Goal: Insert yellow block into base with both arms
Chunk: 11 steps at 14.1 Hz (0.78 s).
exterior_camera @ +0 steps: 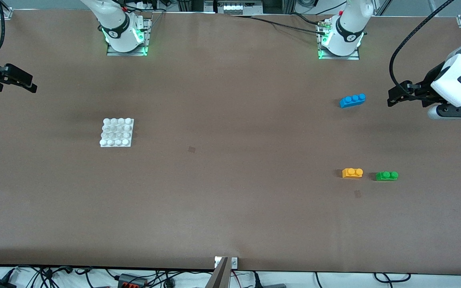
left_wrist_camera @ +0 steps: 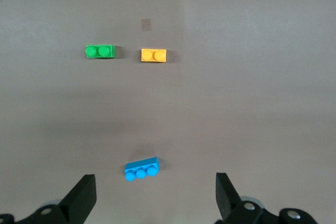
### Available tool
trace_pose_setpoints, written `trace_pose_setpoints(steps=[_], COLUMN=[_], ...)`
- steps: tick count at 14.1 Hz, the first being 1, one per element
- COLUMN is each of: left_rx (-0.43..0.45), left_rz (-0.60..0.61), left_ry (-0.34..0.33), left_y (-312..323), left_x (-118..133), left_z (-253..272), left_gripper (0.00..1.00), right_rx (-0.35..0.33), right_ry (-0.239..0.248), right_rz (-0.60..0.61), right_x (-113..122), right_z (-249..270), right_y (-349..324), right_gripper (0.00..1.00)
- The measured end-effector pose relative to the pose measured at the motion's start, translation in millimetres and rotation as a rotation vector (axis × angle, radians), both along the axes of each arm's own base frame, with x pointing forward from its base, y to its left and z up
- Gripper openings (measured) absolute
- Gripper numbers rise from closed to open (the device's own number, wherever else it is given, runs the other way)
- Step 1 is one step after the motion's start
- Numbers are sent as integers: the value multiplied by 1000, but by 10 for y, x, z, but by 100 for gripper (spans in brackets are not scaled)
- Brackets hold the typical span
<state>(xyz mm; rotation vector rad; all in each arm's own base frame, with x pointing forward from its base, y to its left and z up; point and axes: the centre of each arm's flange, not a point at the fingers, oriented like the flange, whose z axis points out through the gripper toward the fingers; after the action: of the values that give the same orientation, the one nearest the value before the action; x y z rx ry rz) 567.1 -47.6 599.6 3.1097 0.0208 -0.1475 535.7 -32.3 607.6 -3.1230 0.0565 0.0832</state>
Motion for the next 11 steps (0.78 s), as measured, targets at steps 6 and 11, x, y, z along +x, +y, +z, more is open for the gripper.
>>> trace_pose_setpoints(steps=[6, 11], left_rx=[-1, 0], left_rz=[2, 11], left_ry=[-8, -7], left_y=[10, 61], left_x=[4, 11], left_z=[38, 32], left_gripper=[100, 100], right_rx=[0, 0], right_ry=[0, 4], right_rz=[0, 0], right_x=[0, -3], right_z=[0, -6], right_y=[0, 0], right_gripper=[100, 100])
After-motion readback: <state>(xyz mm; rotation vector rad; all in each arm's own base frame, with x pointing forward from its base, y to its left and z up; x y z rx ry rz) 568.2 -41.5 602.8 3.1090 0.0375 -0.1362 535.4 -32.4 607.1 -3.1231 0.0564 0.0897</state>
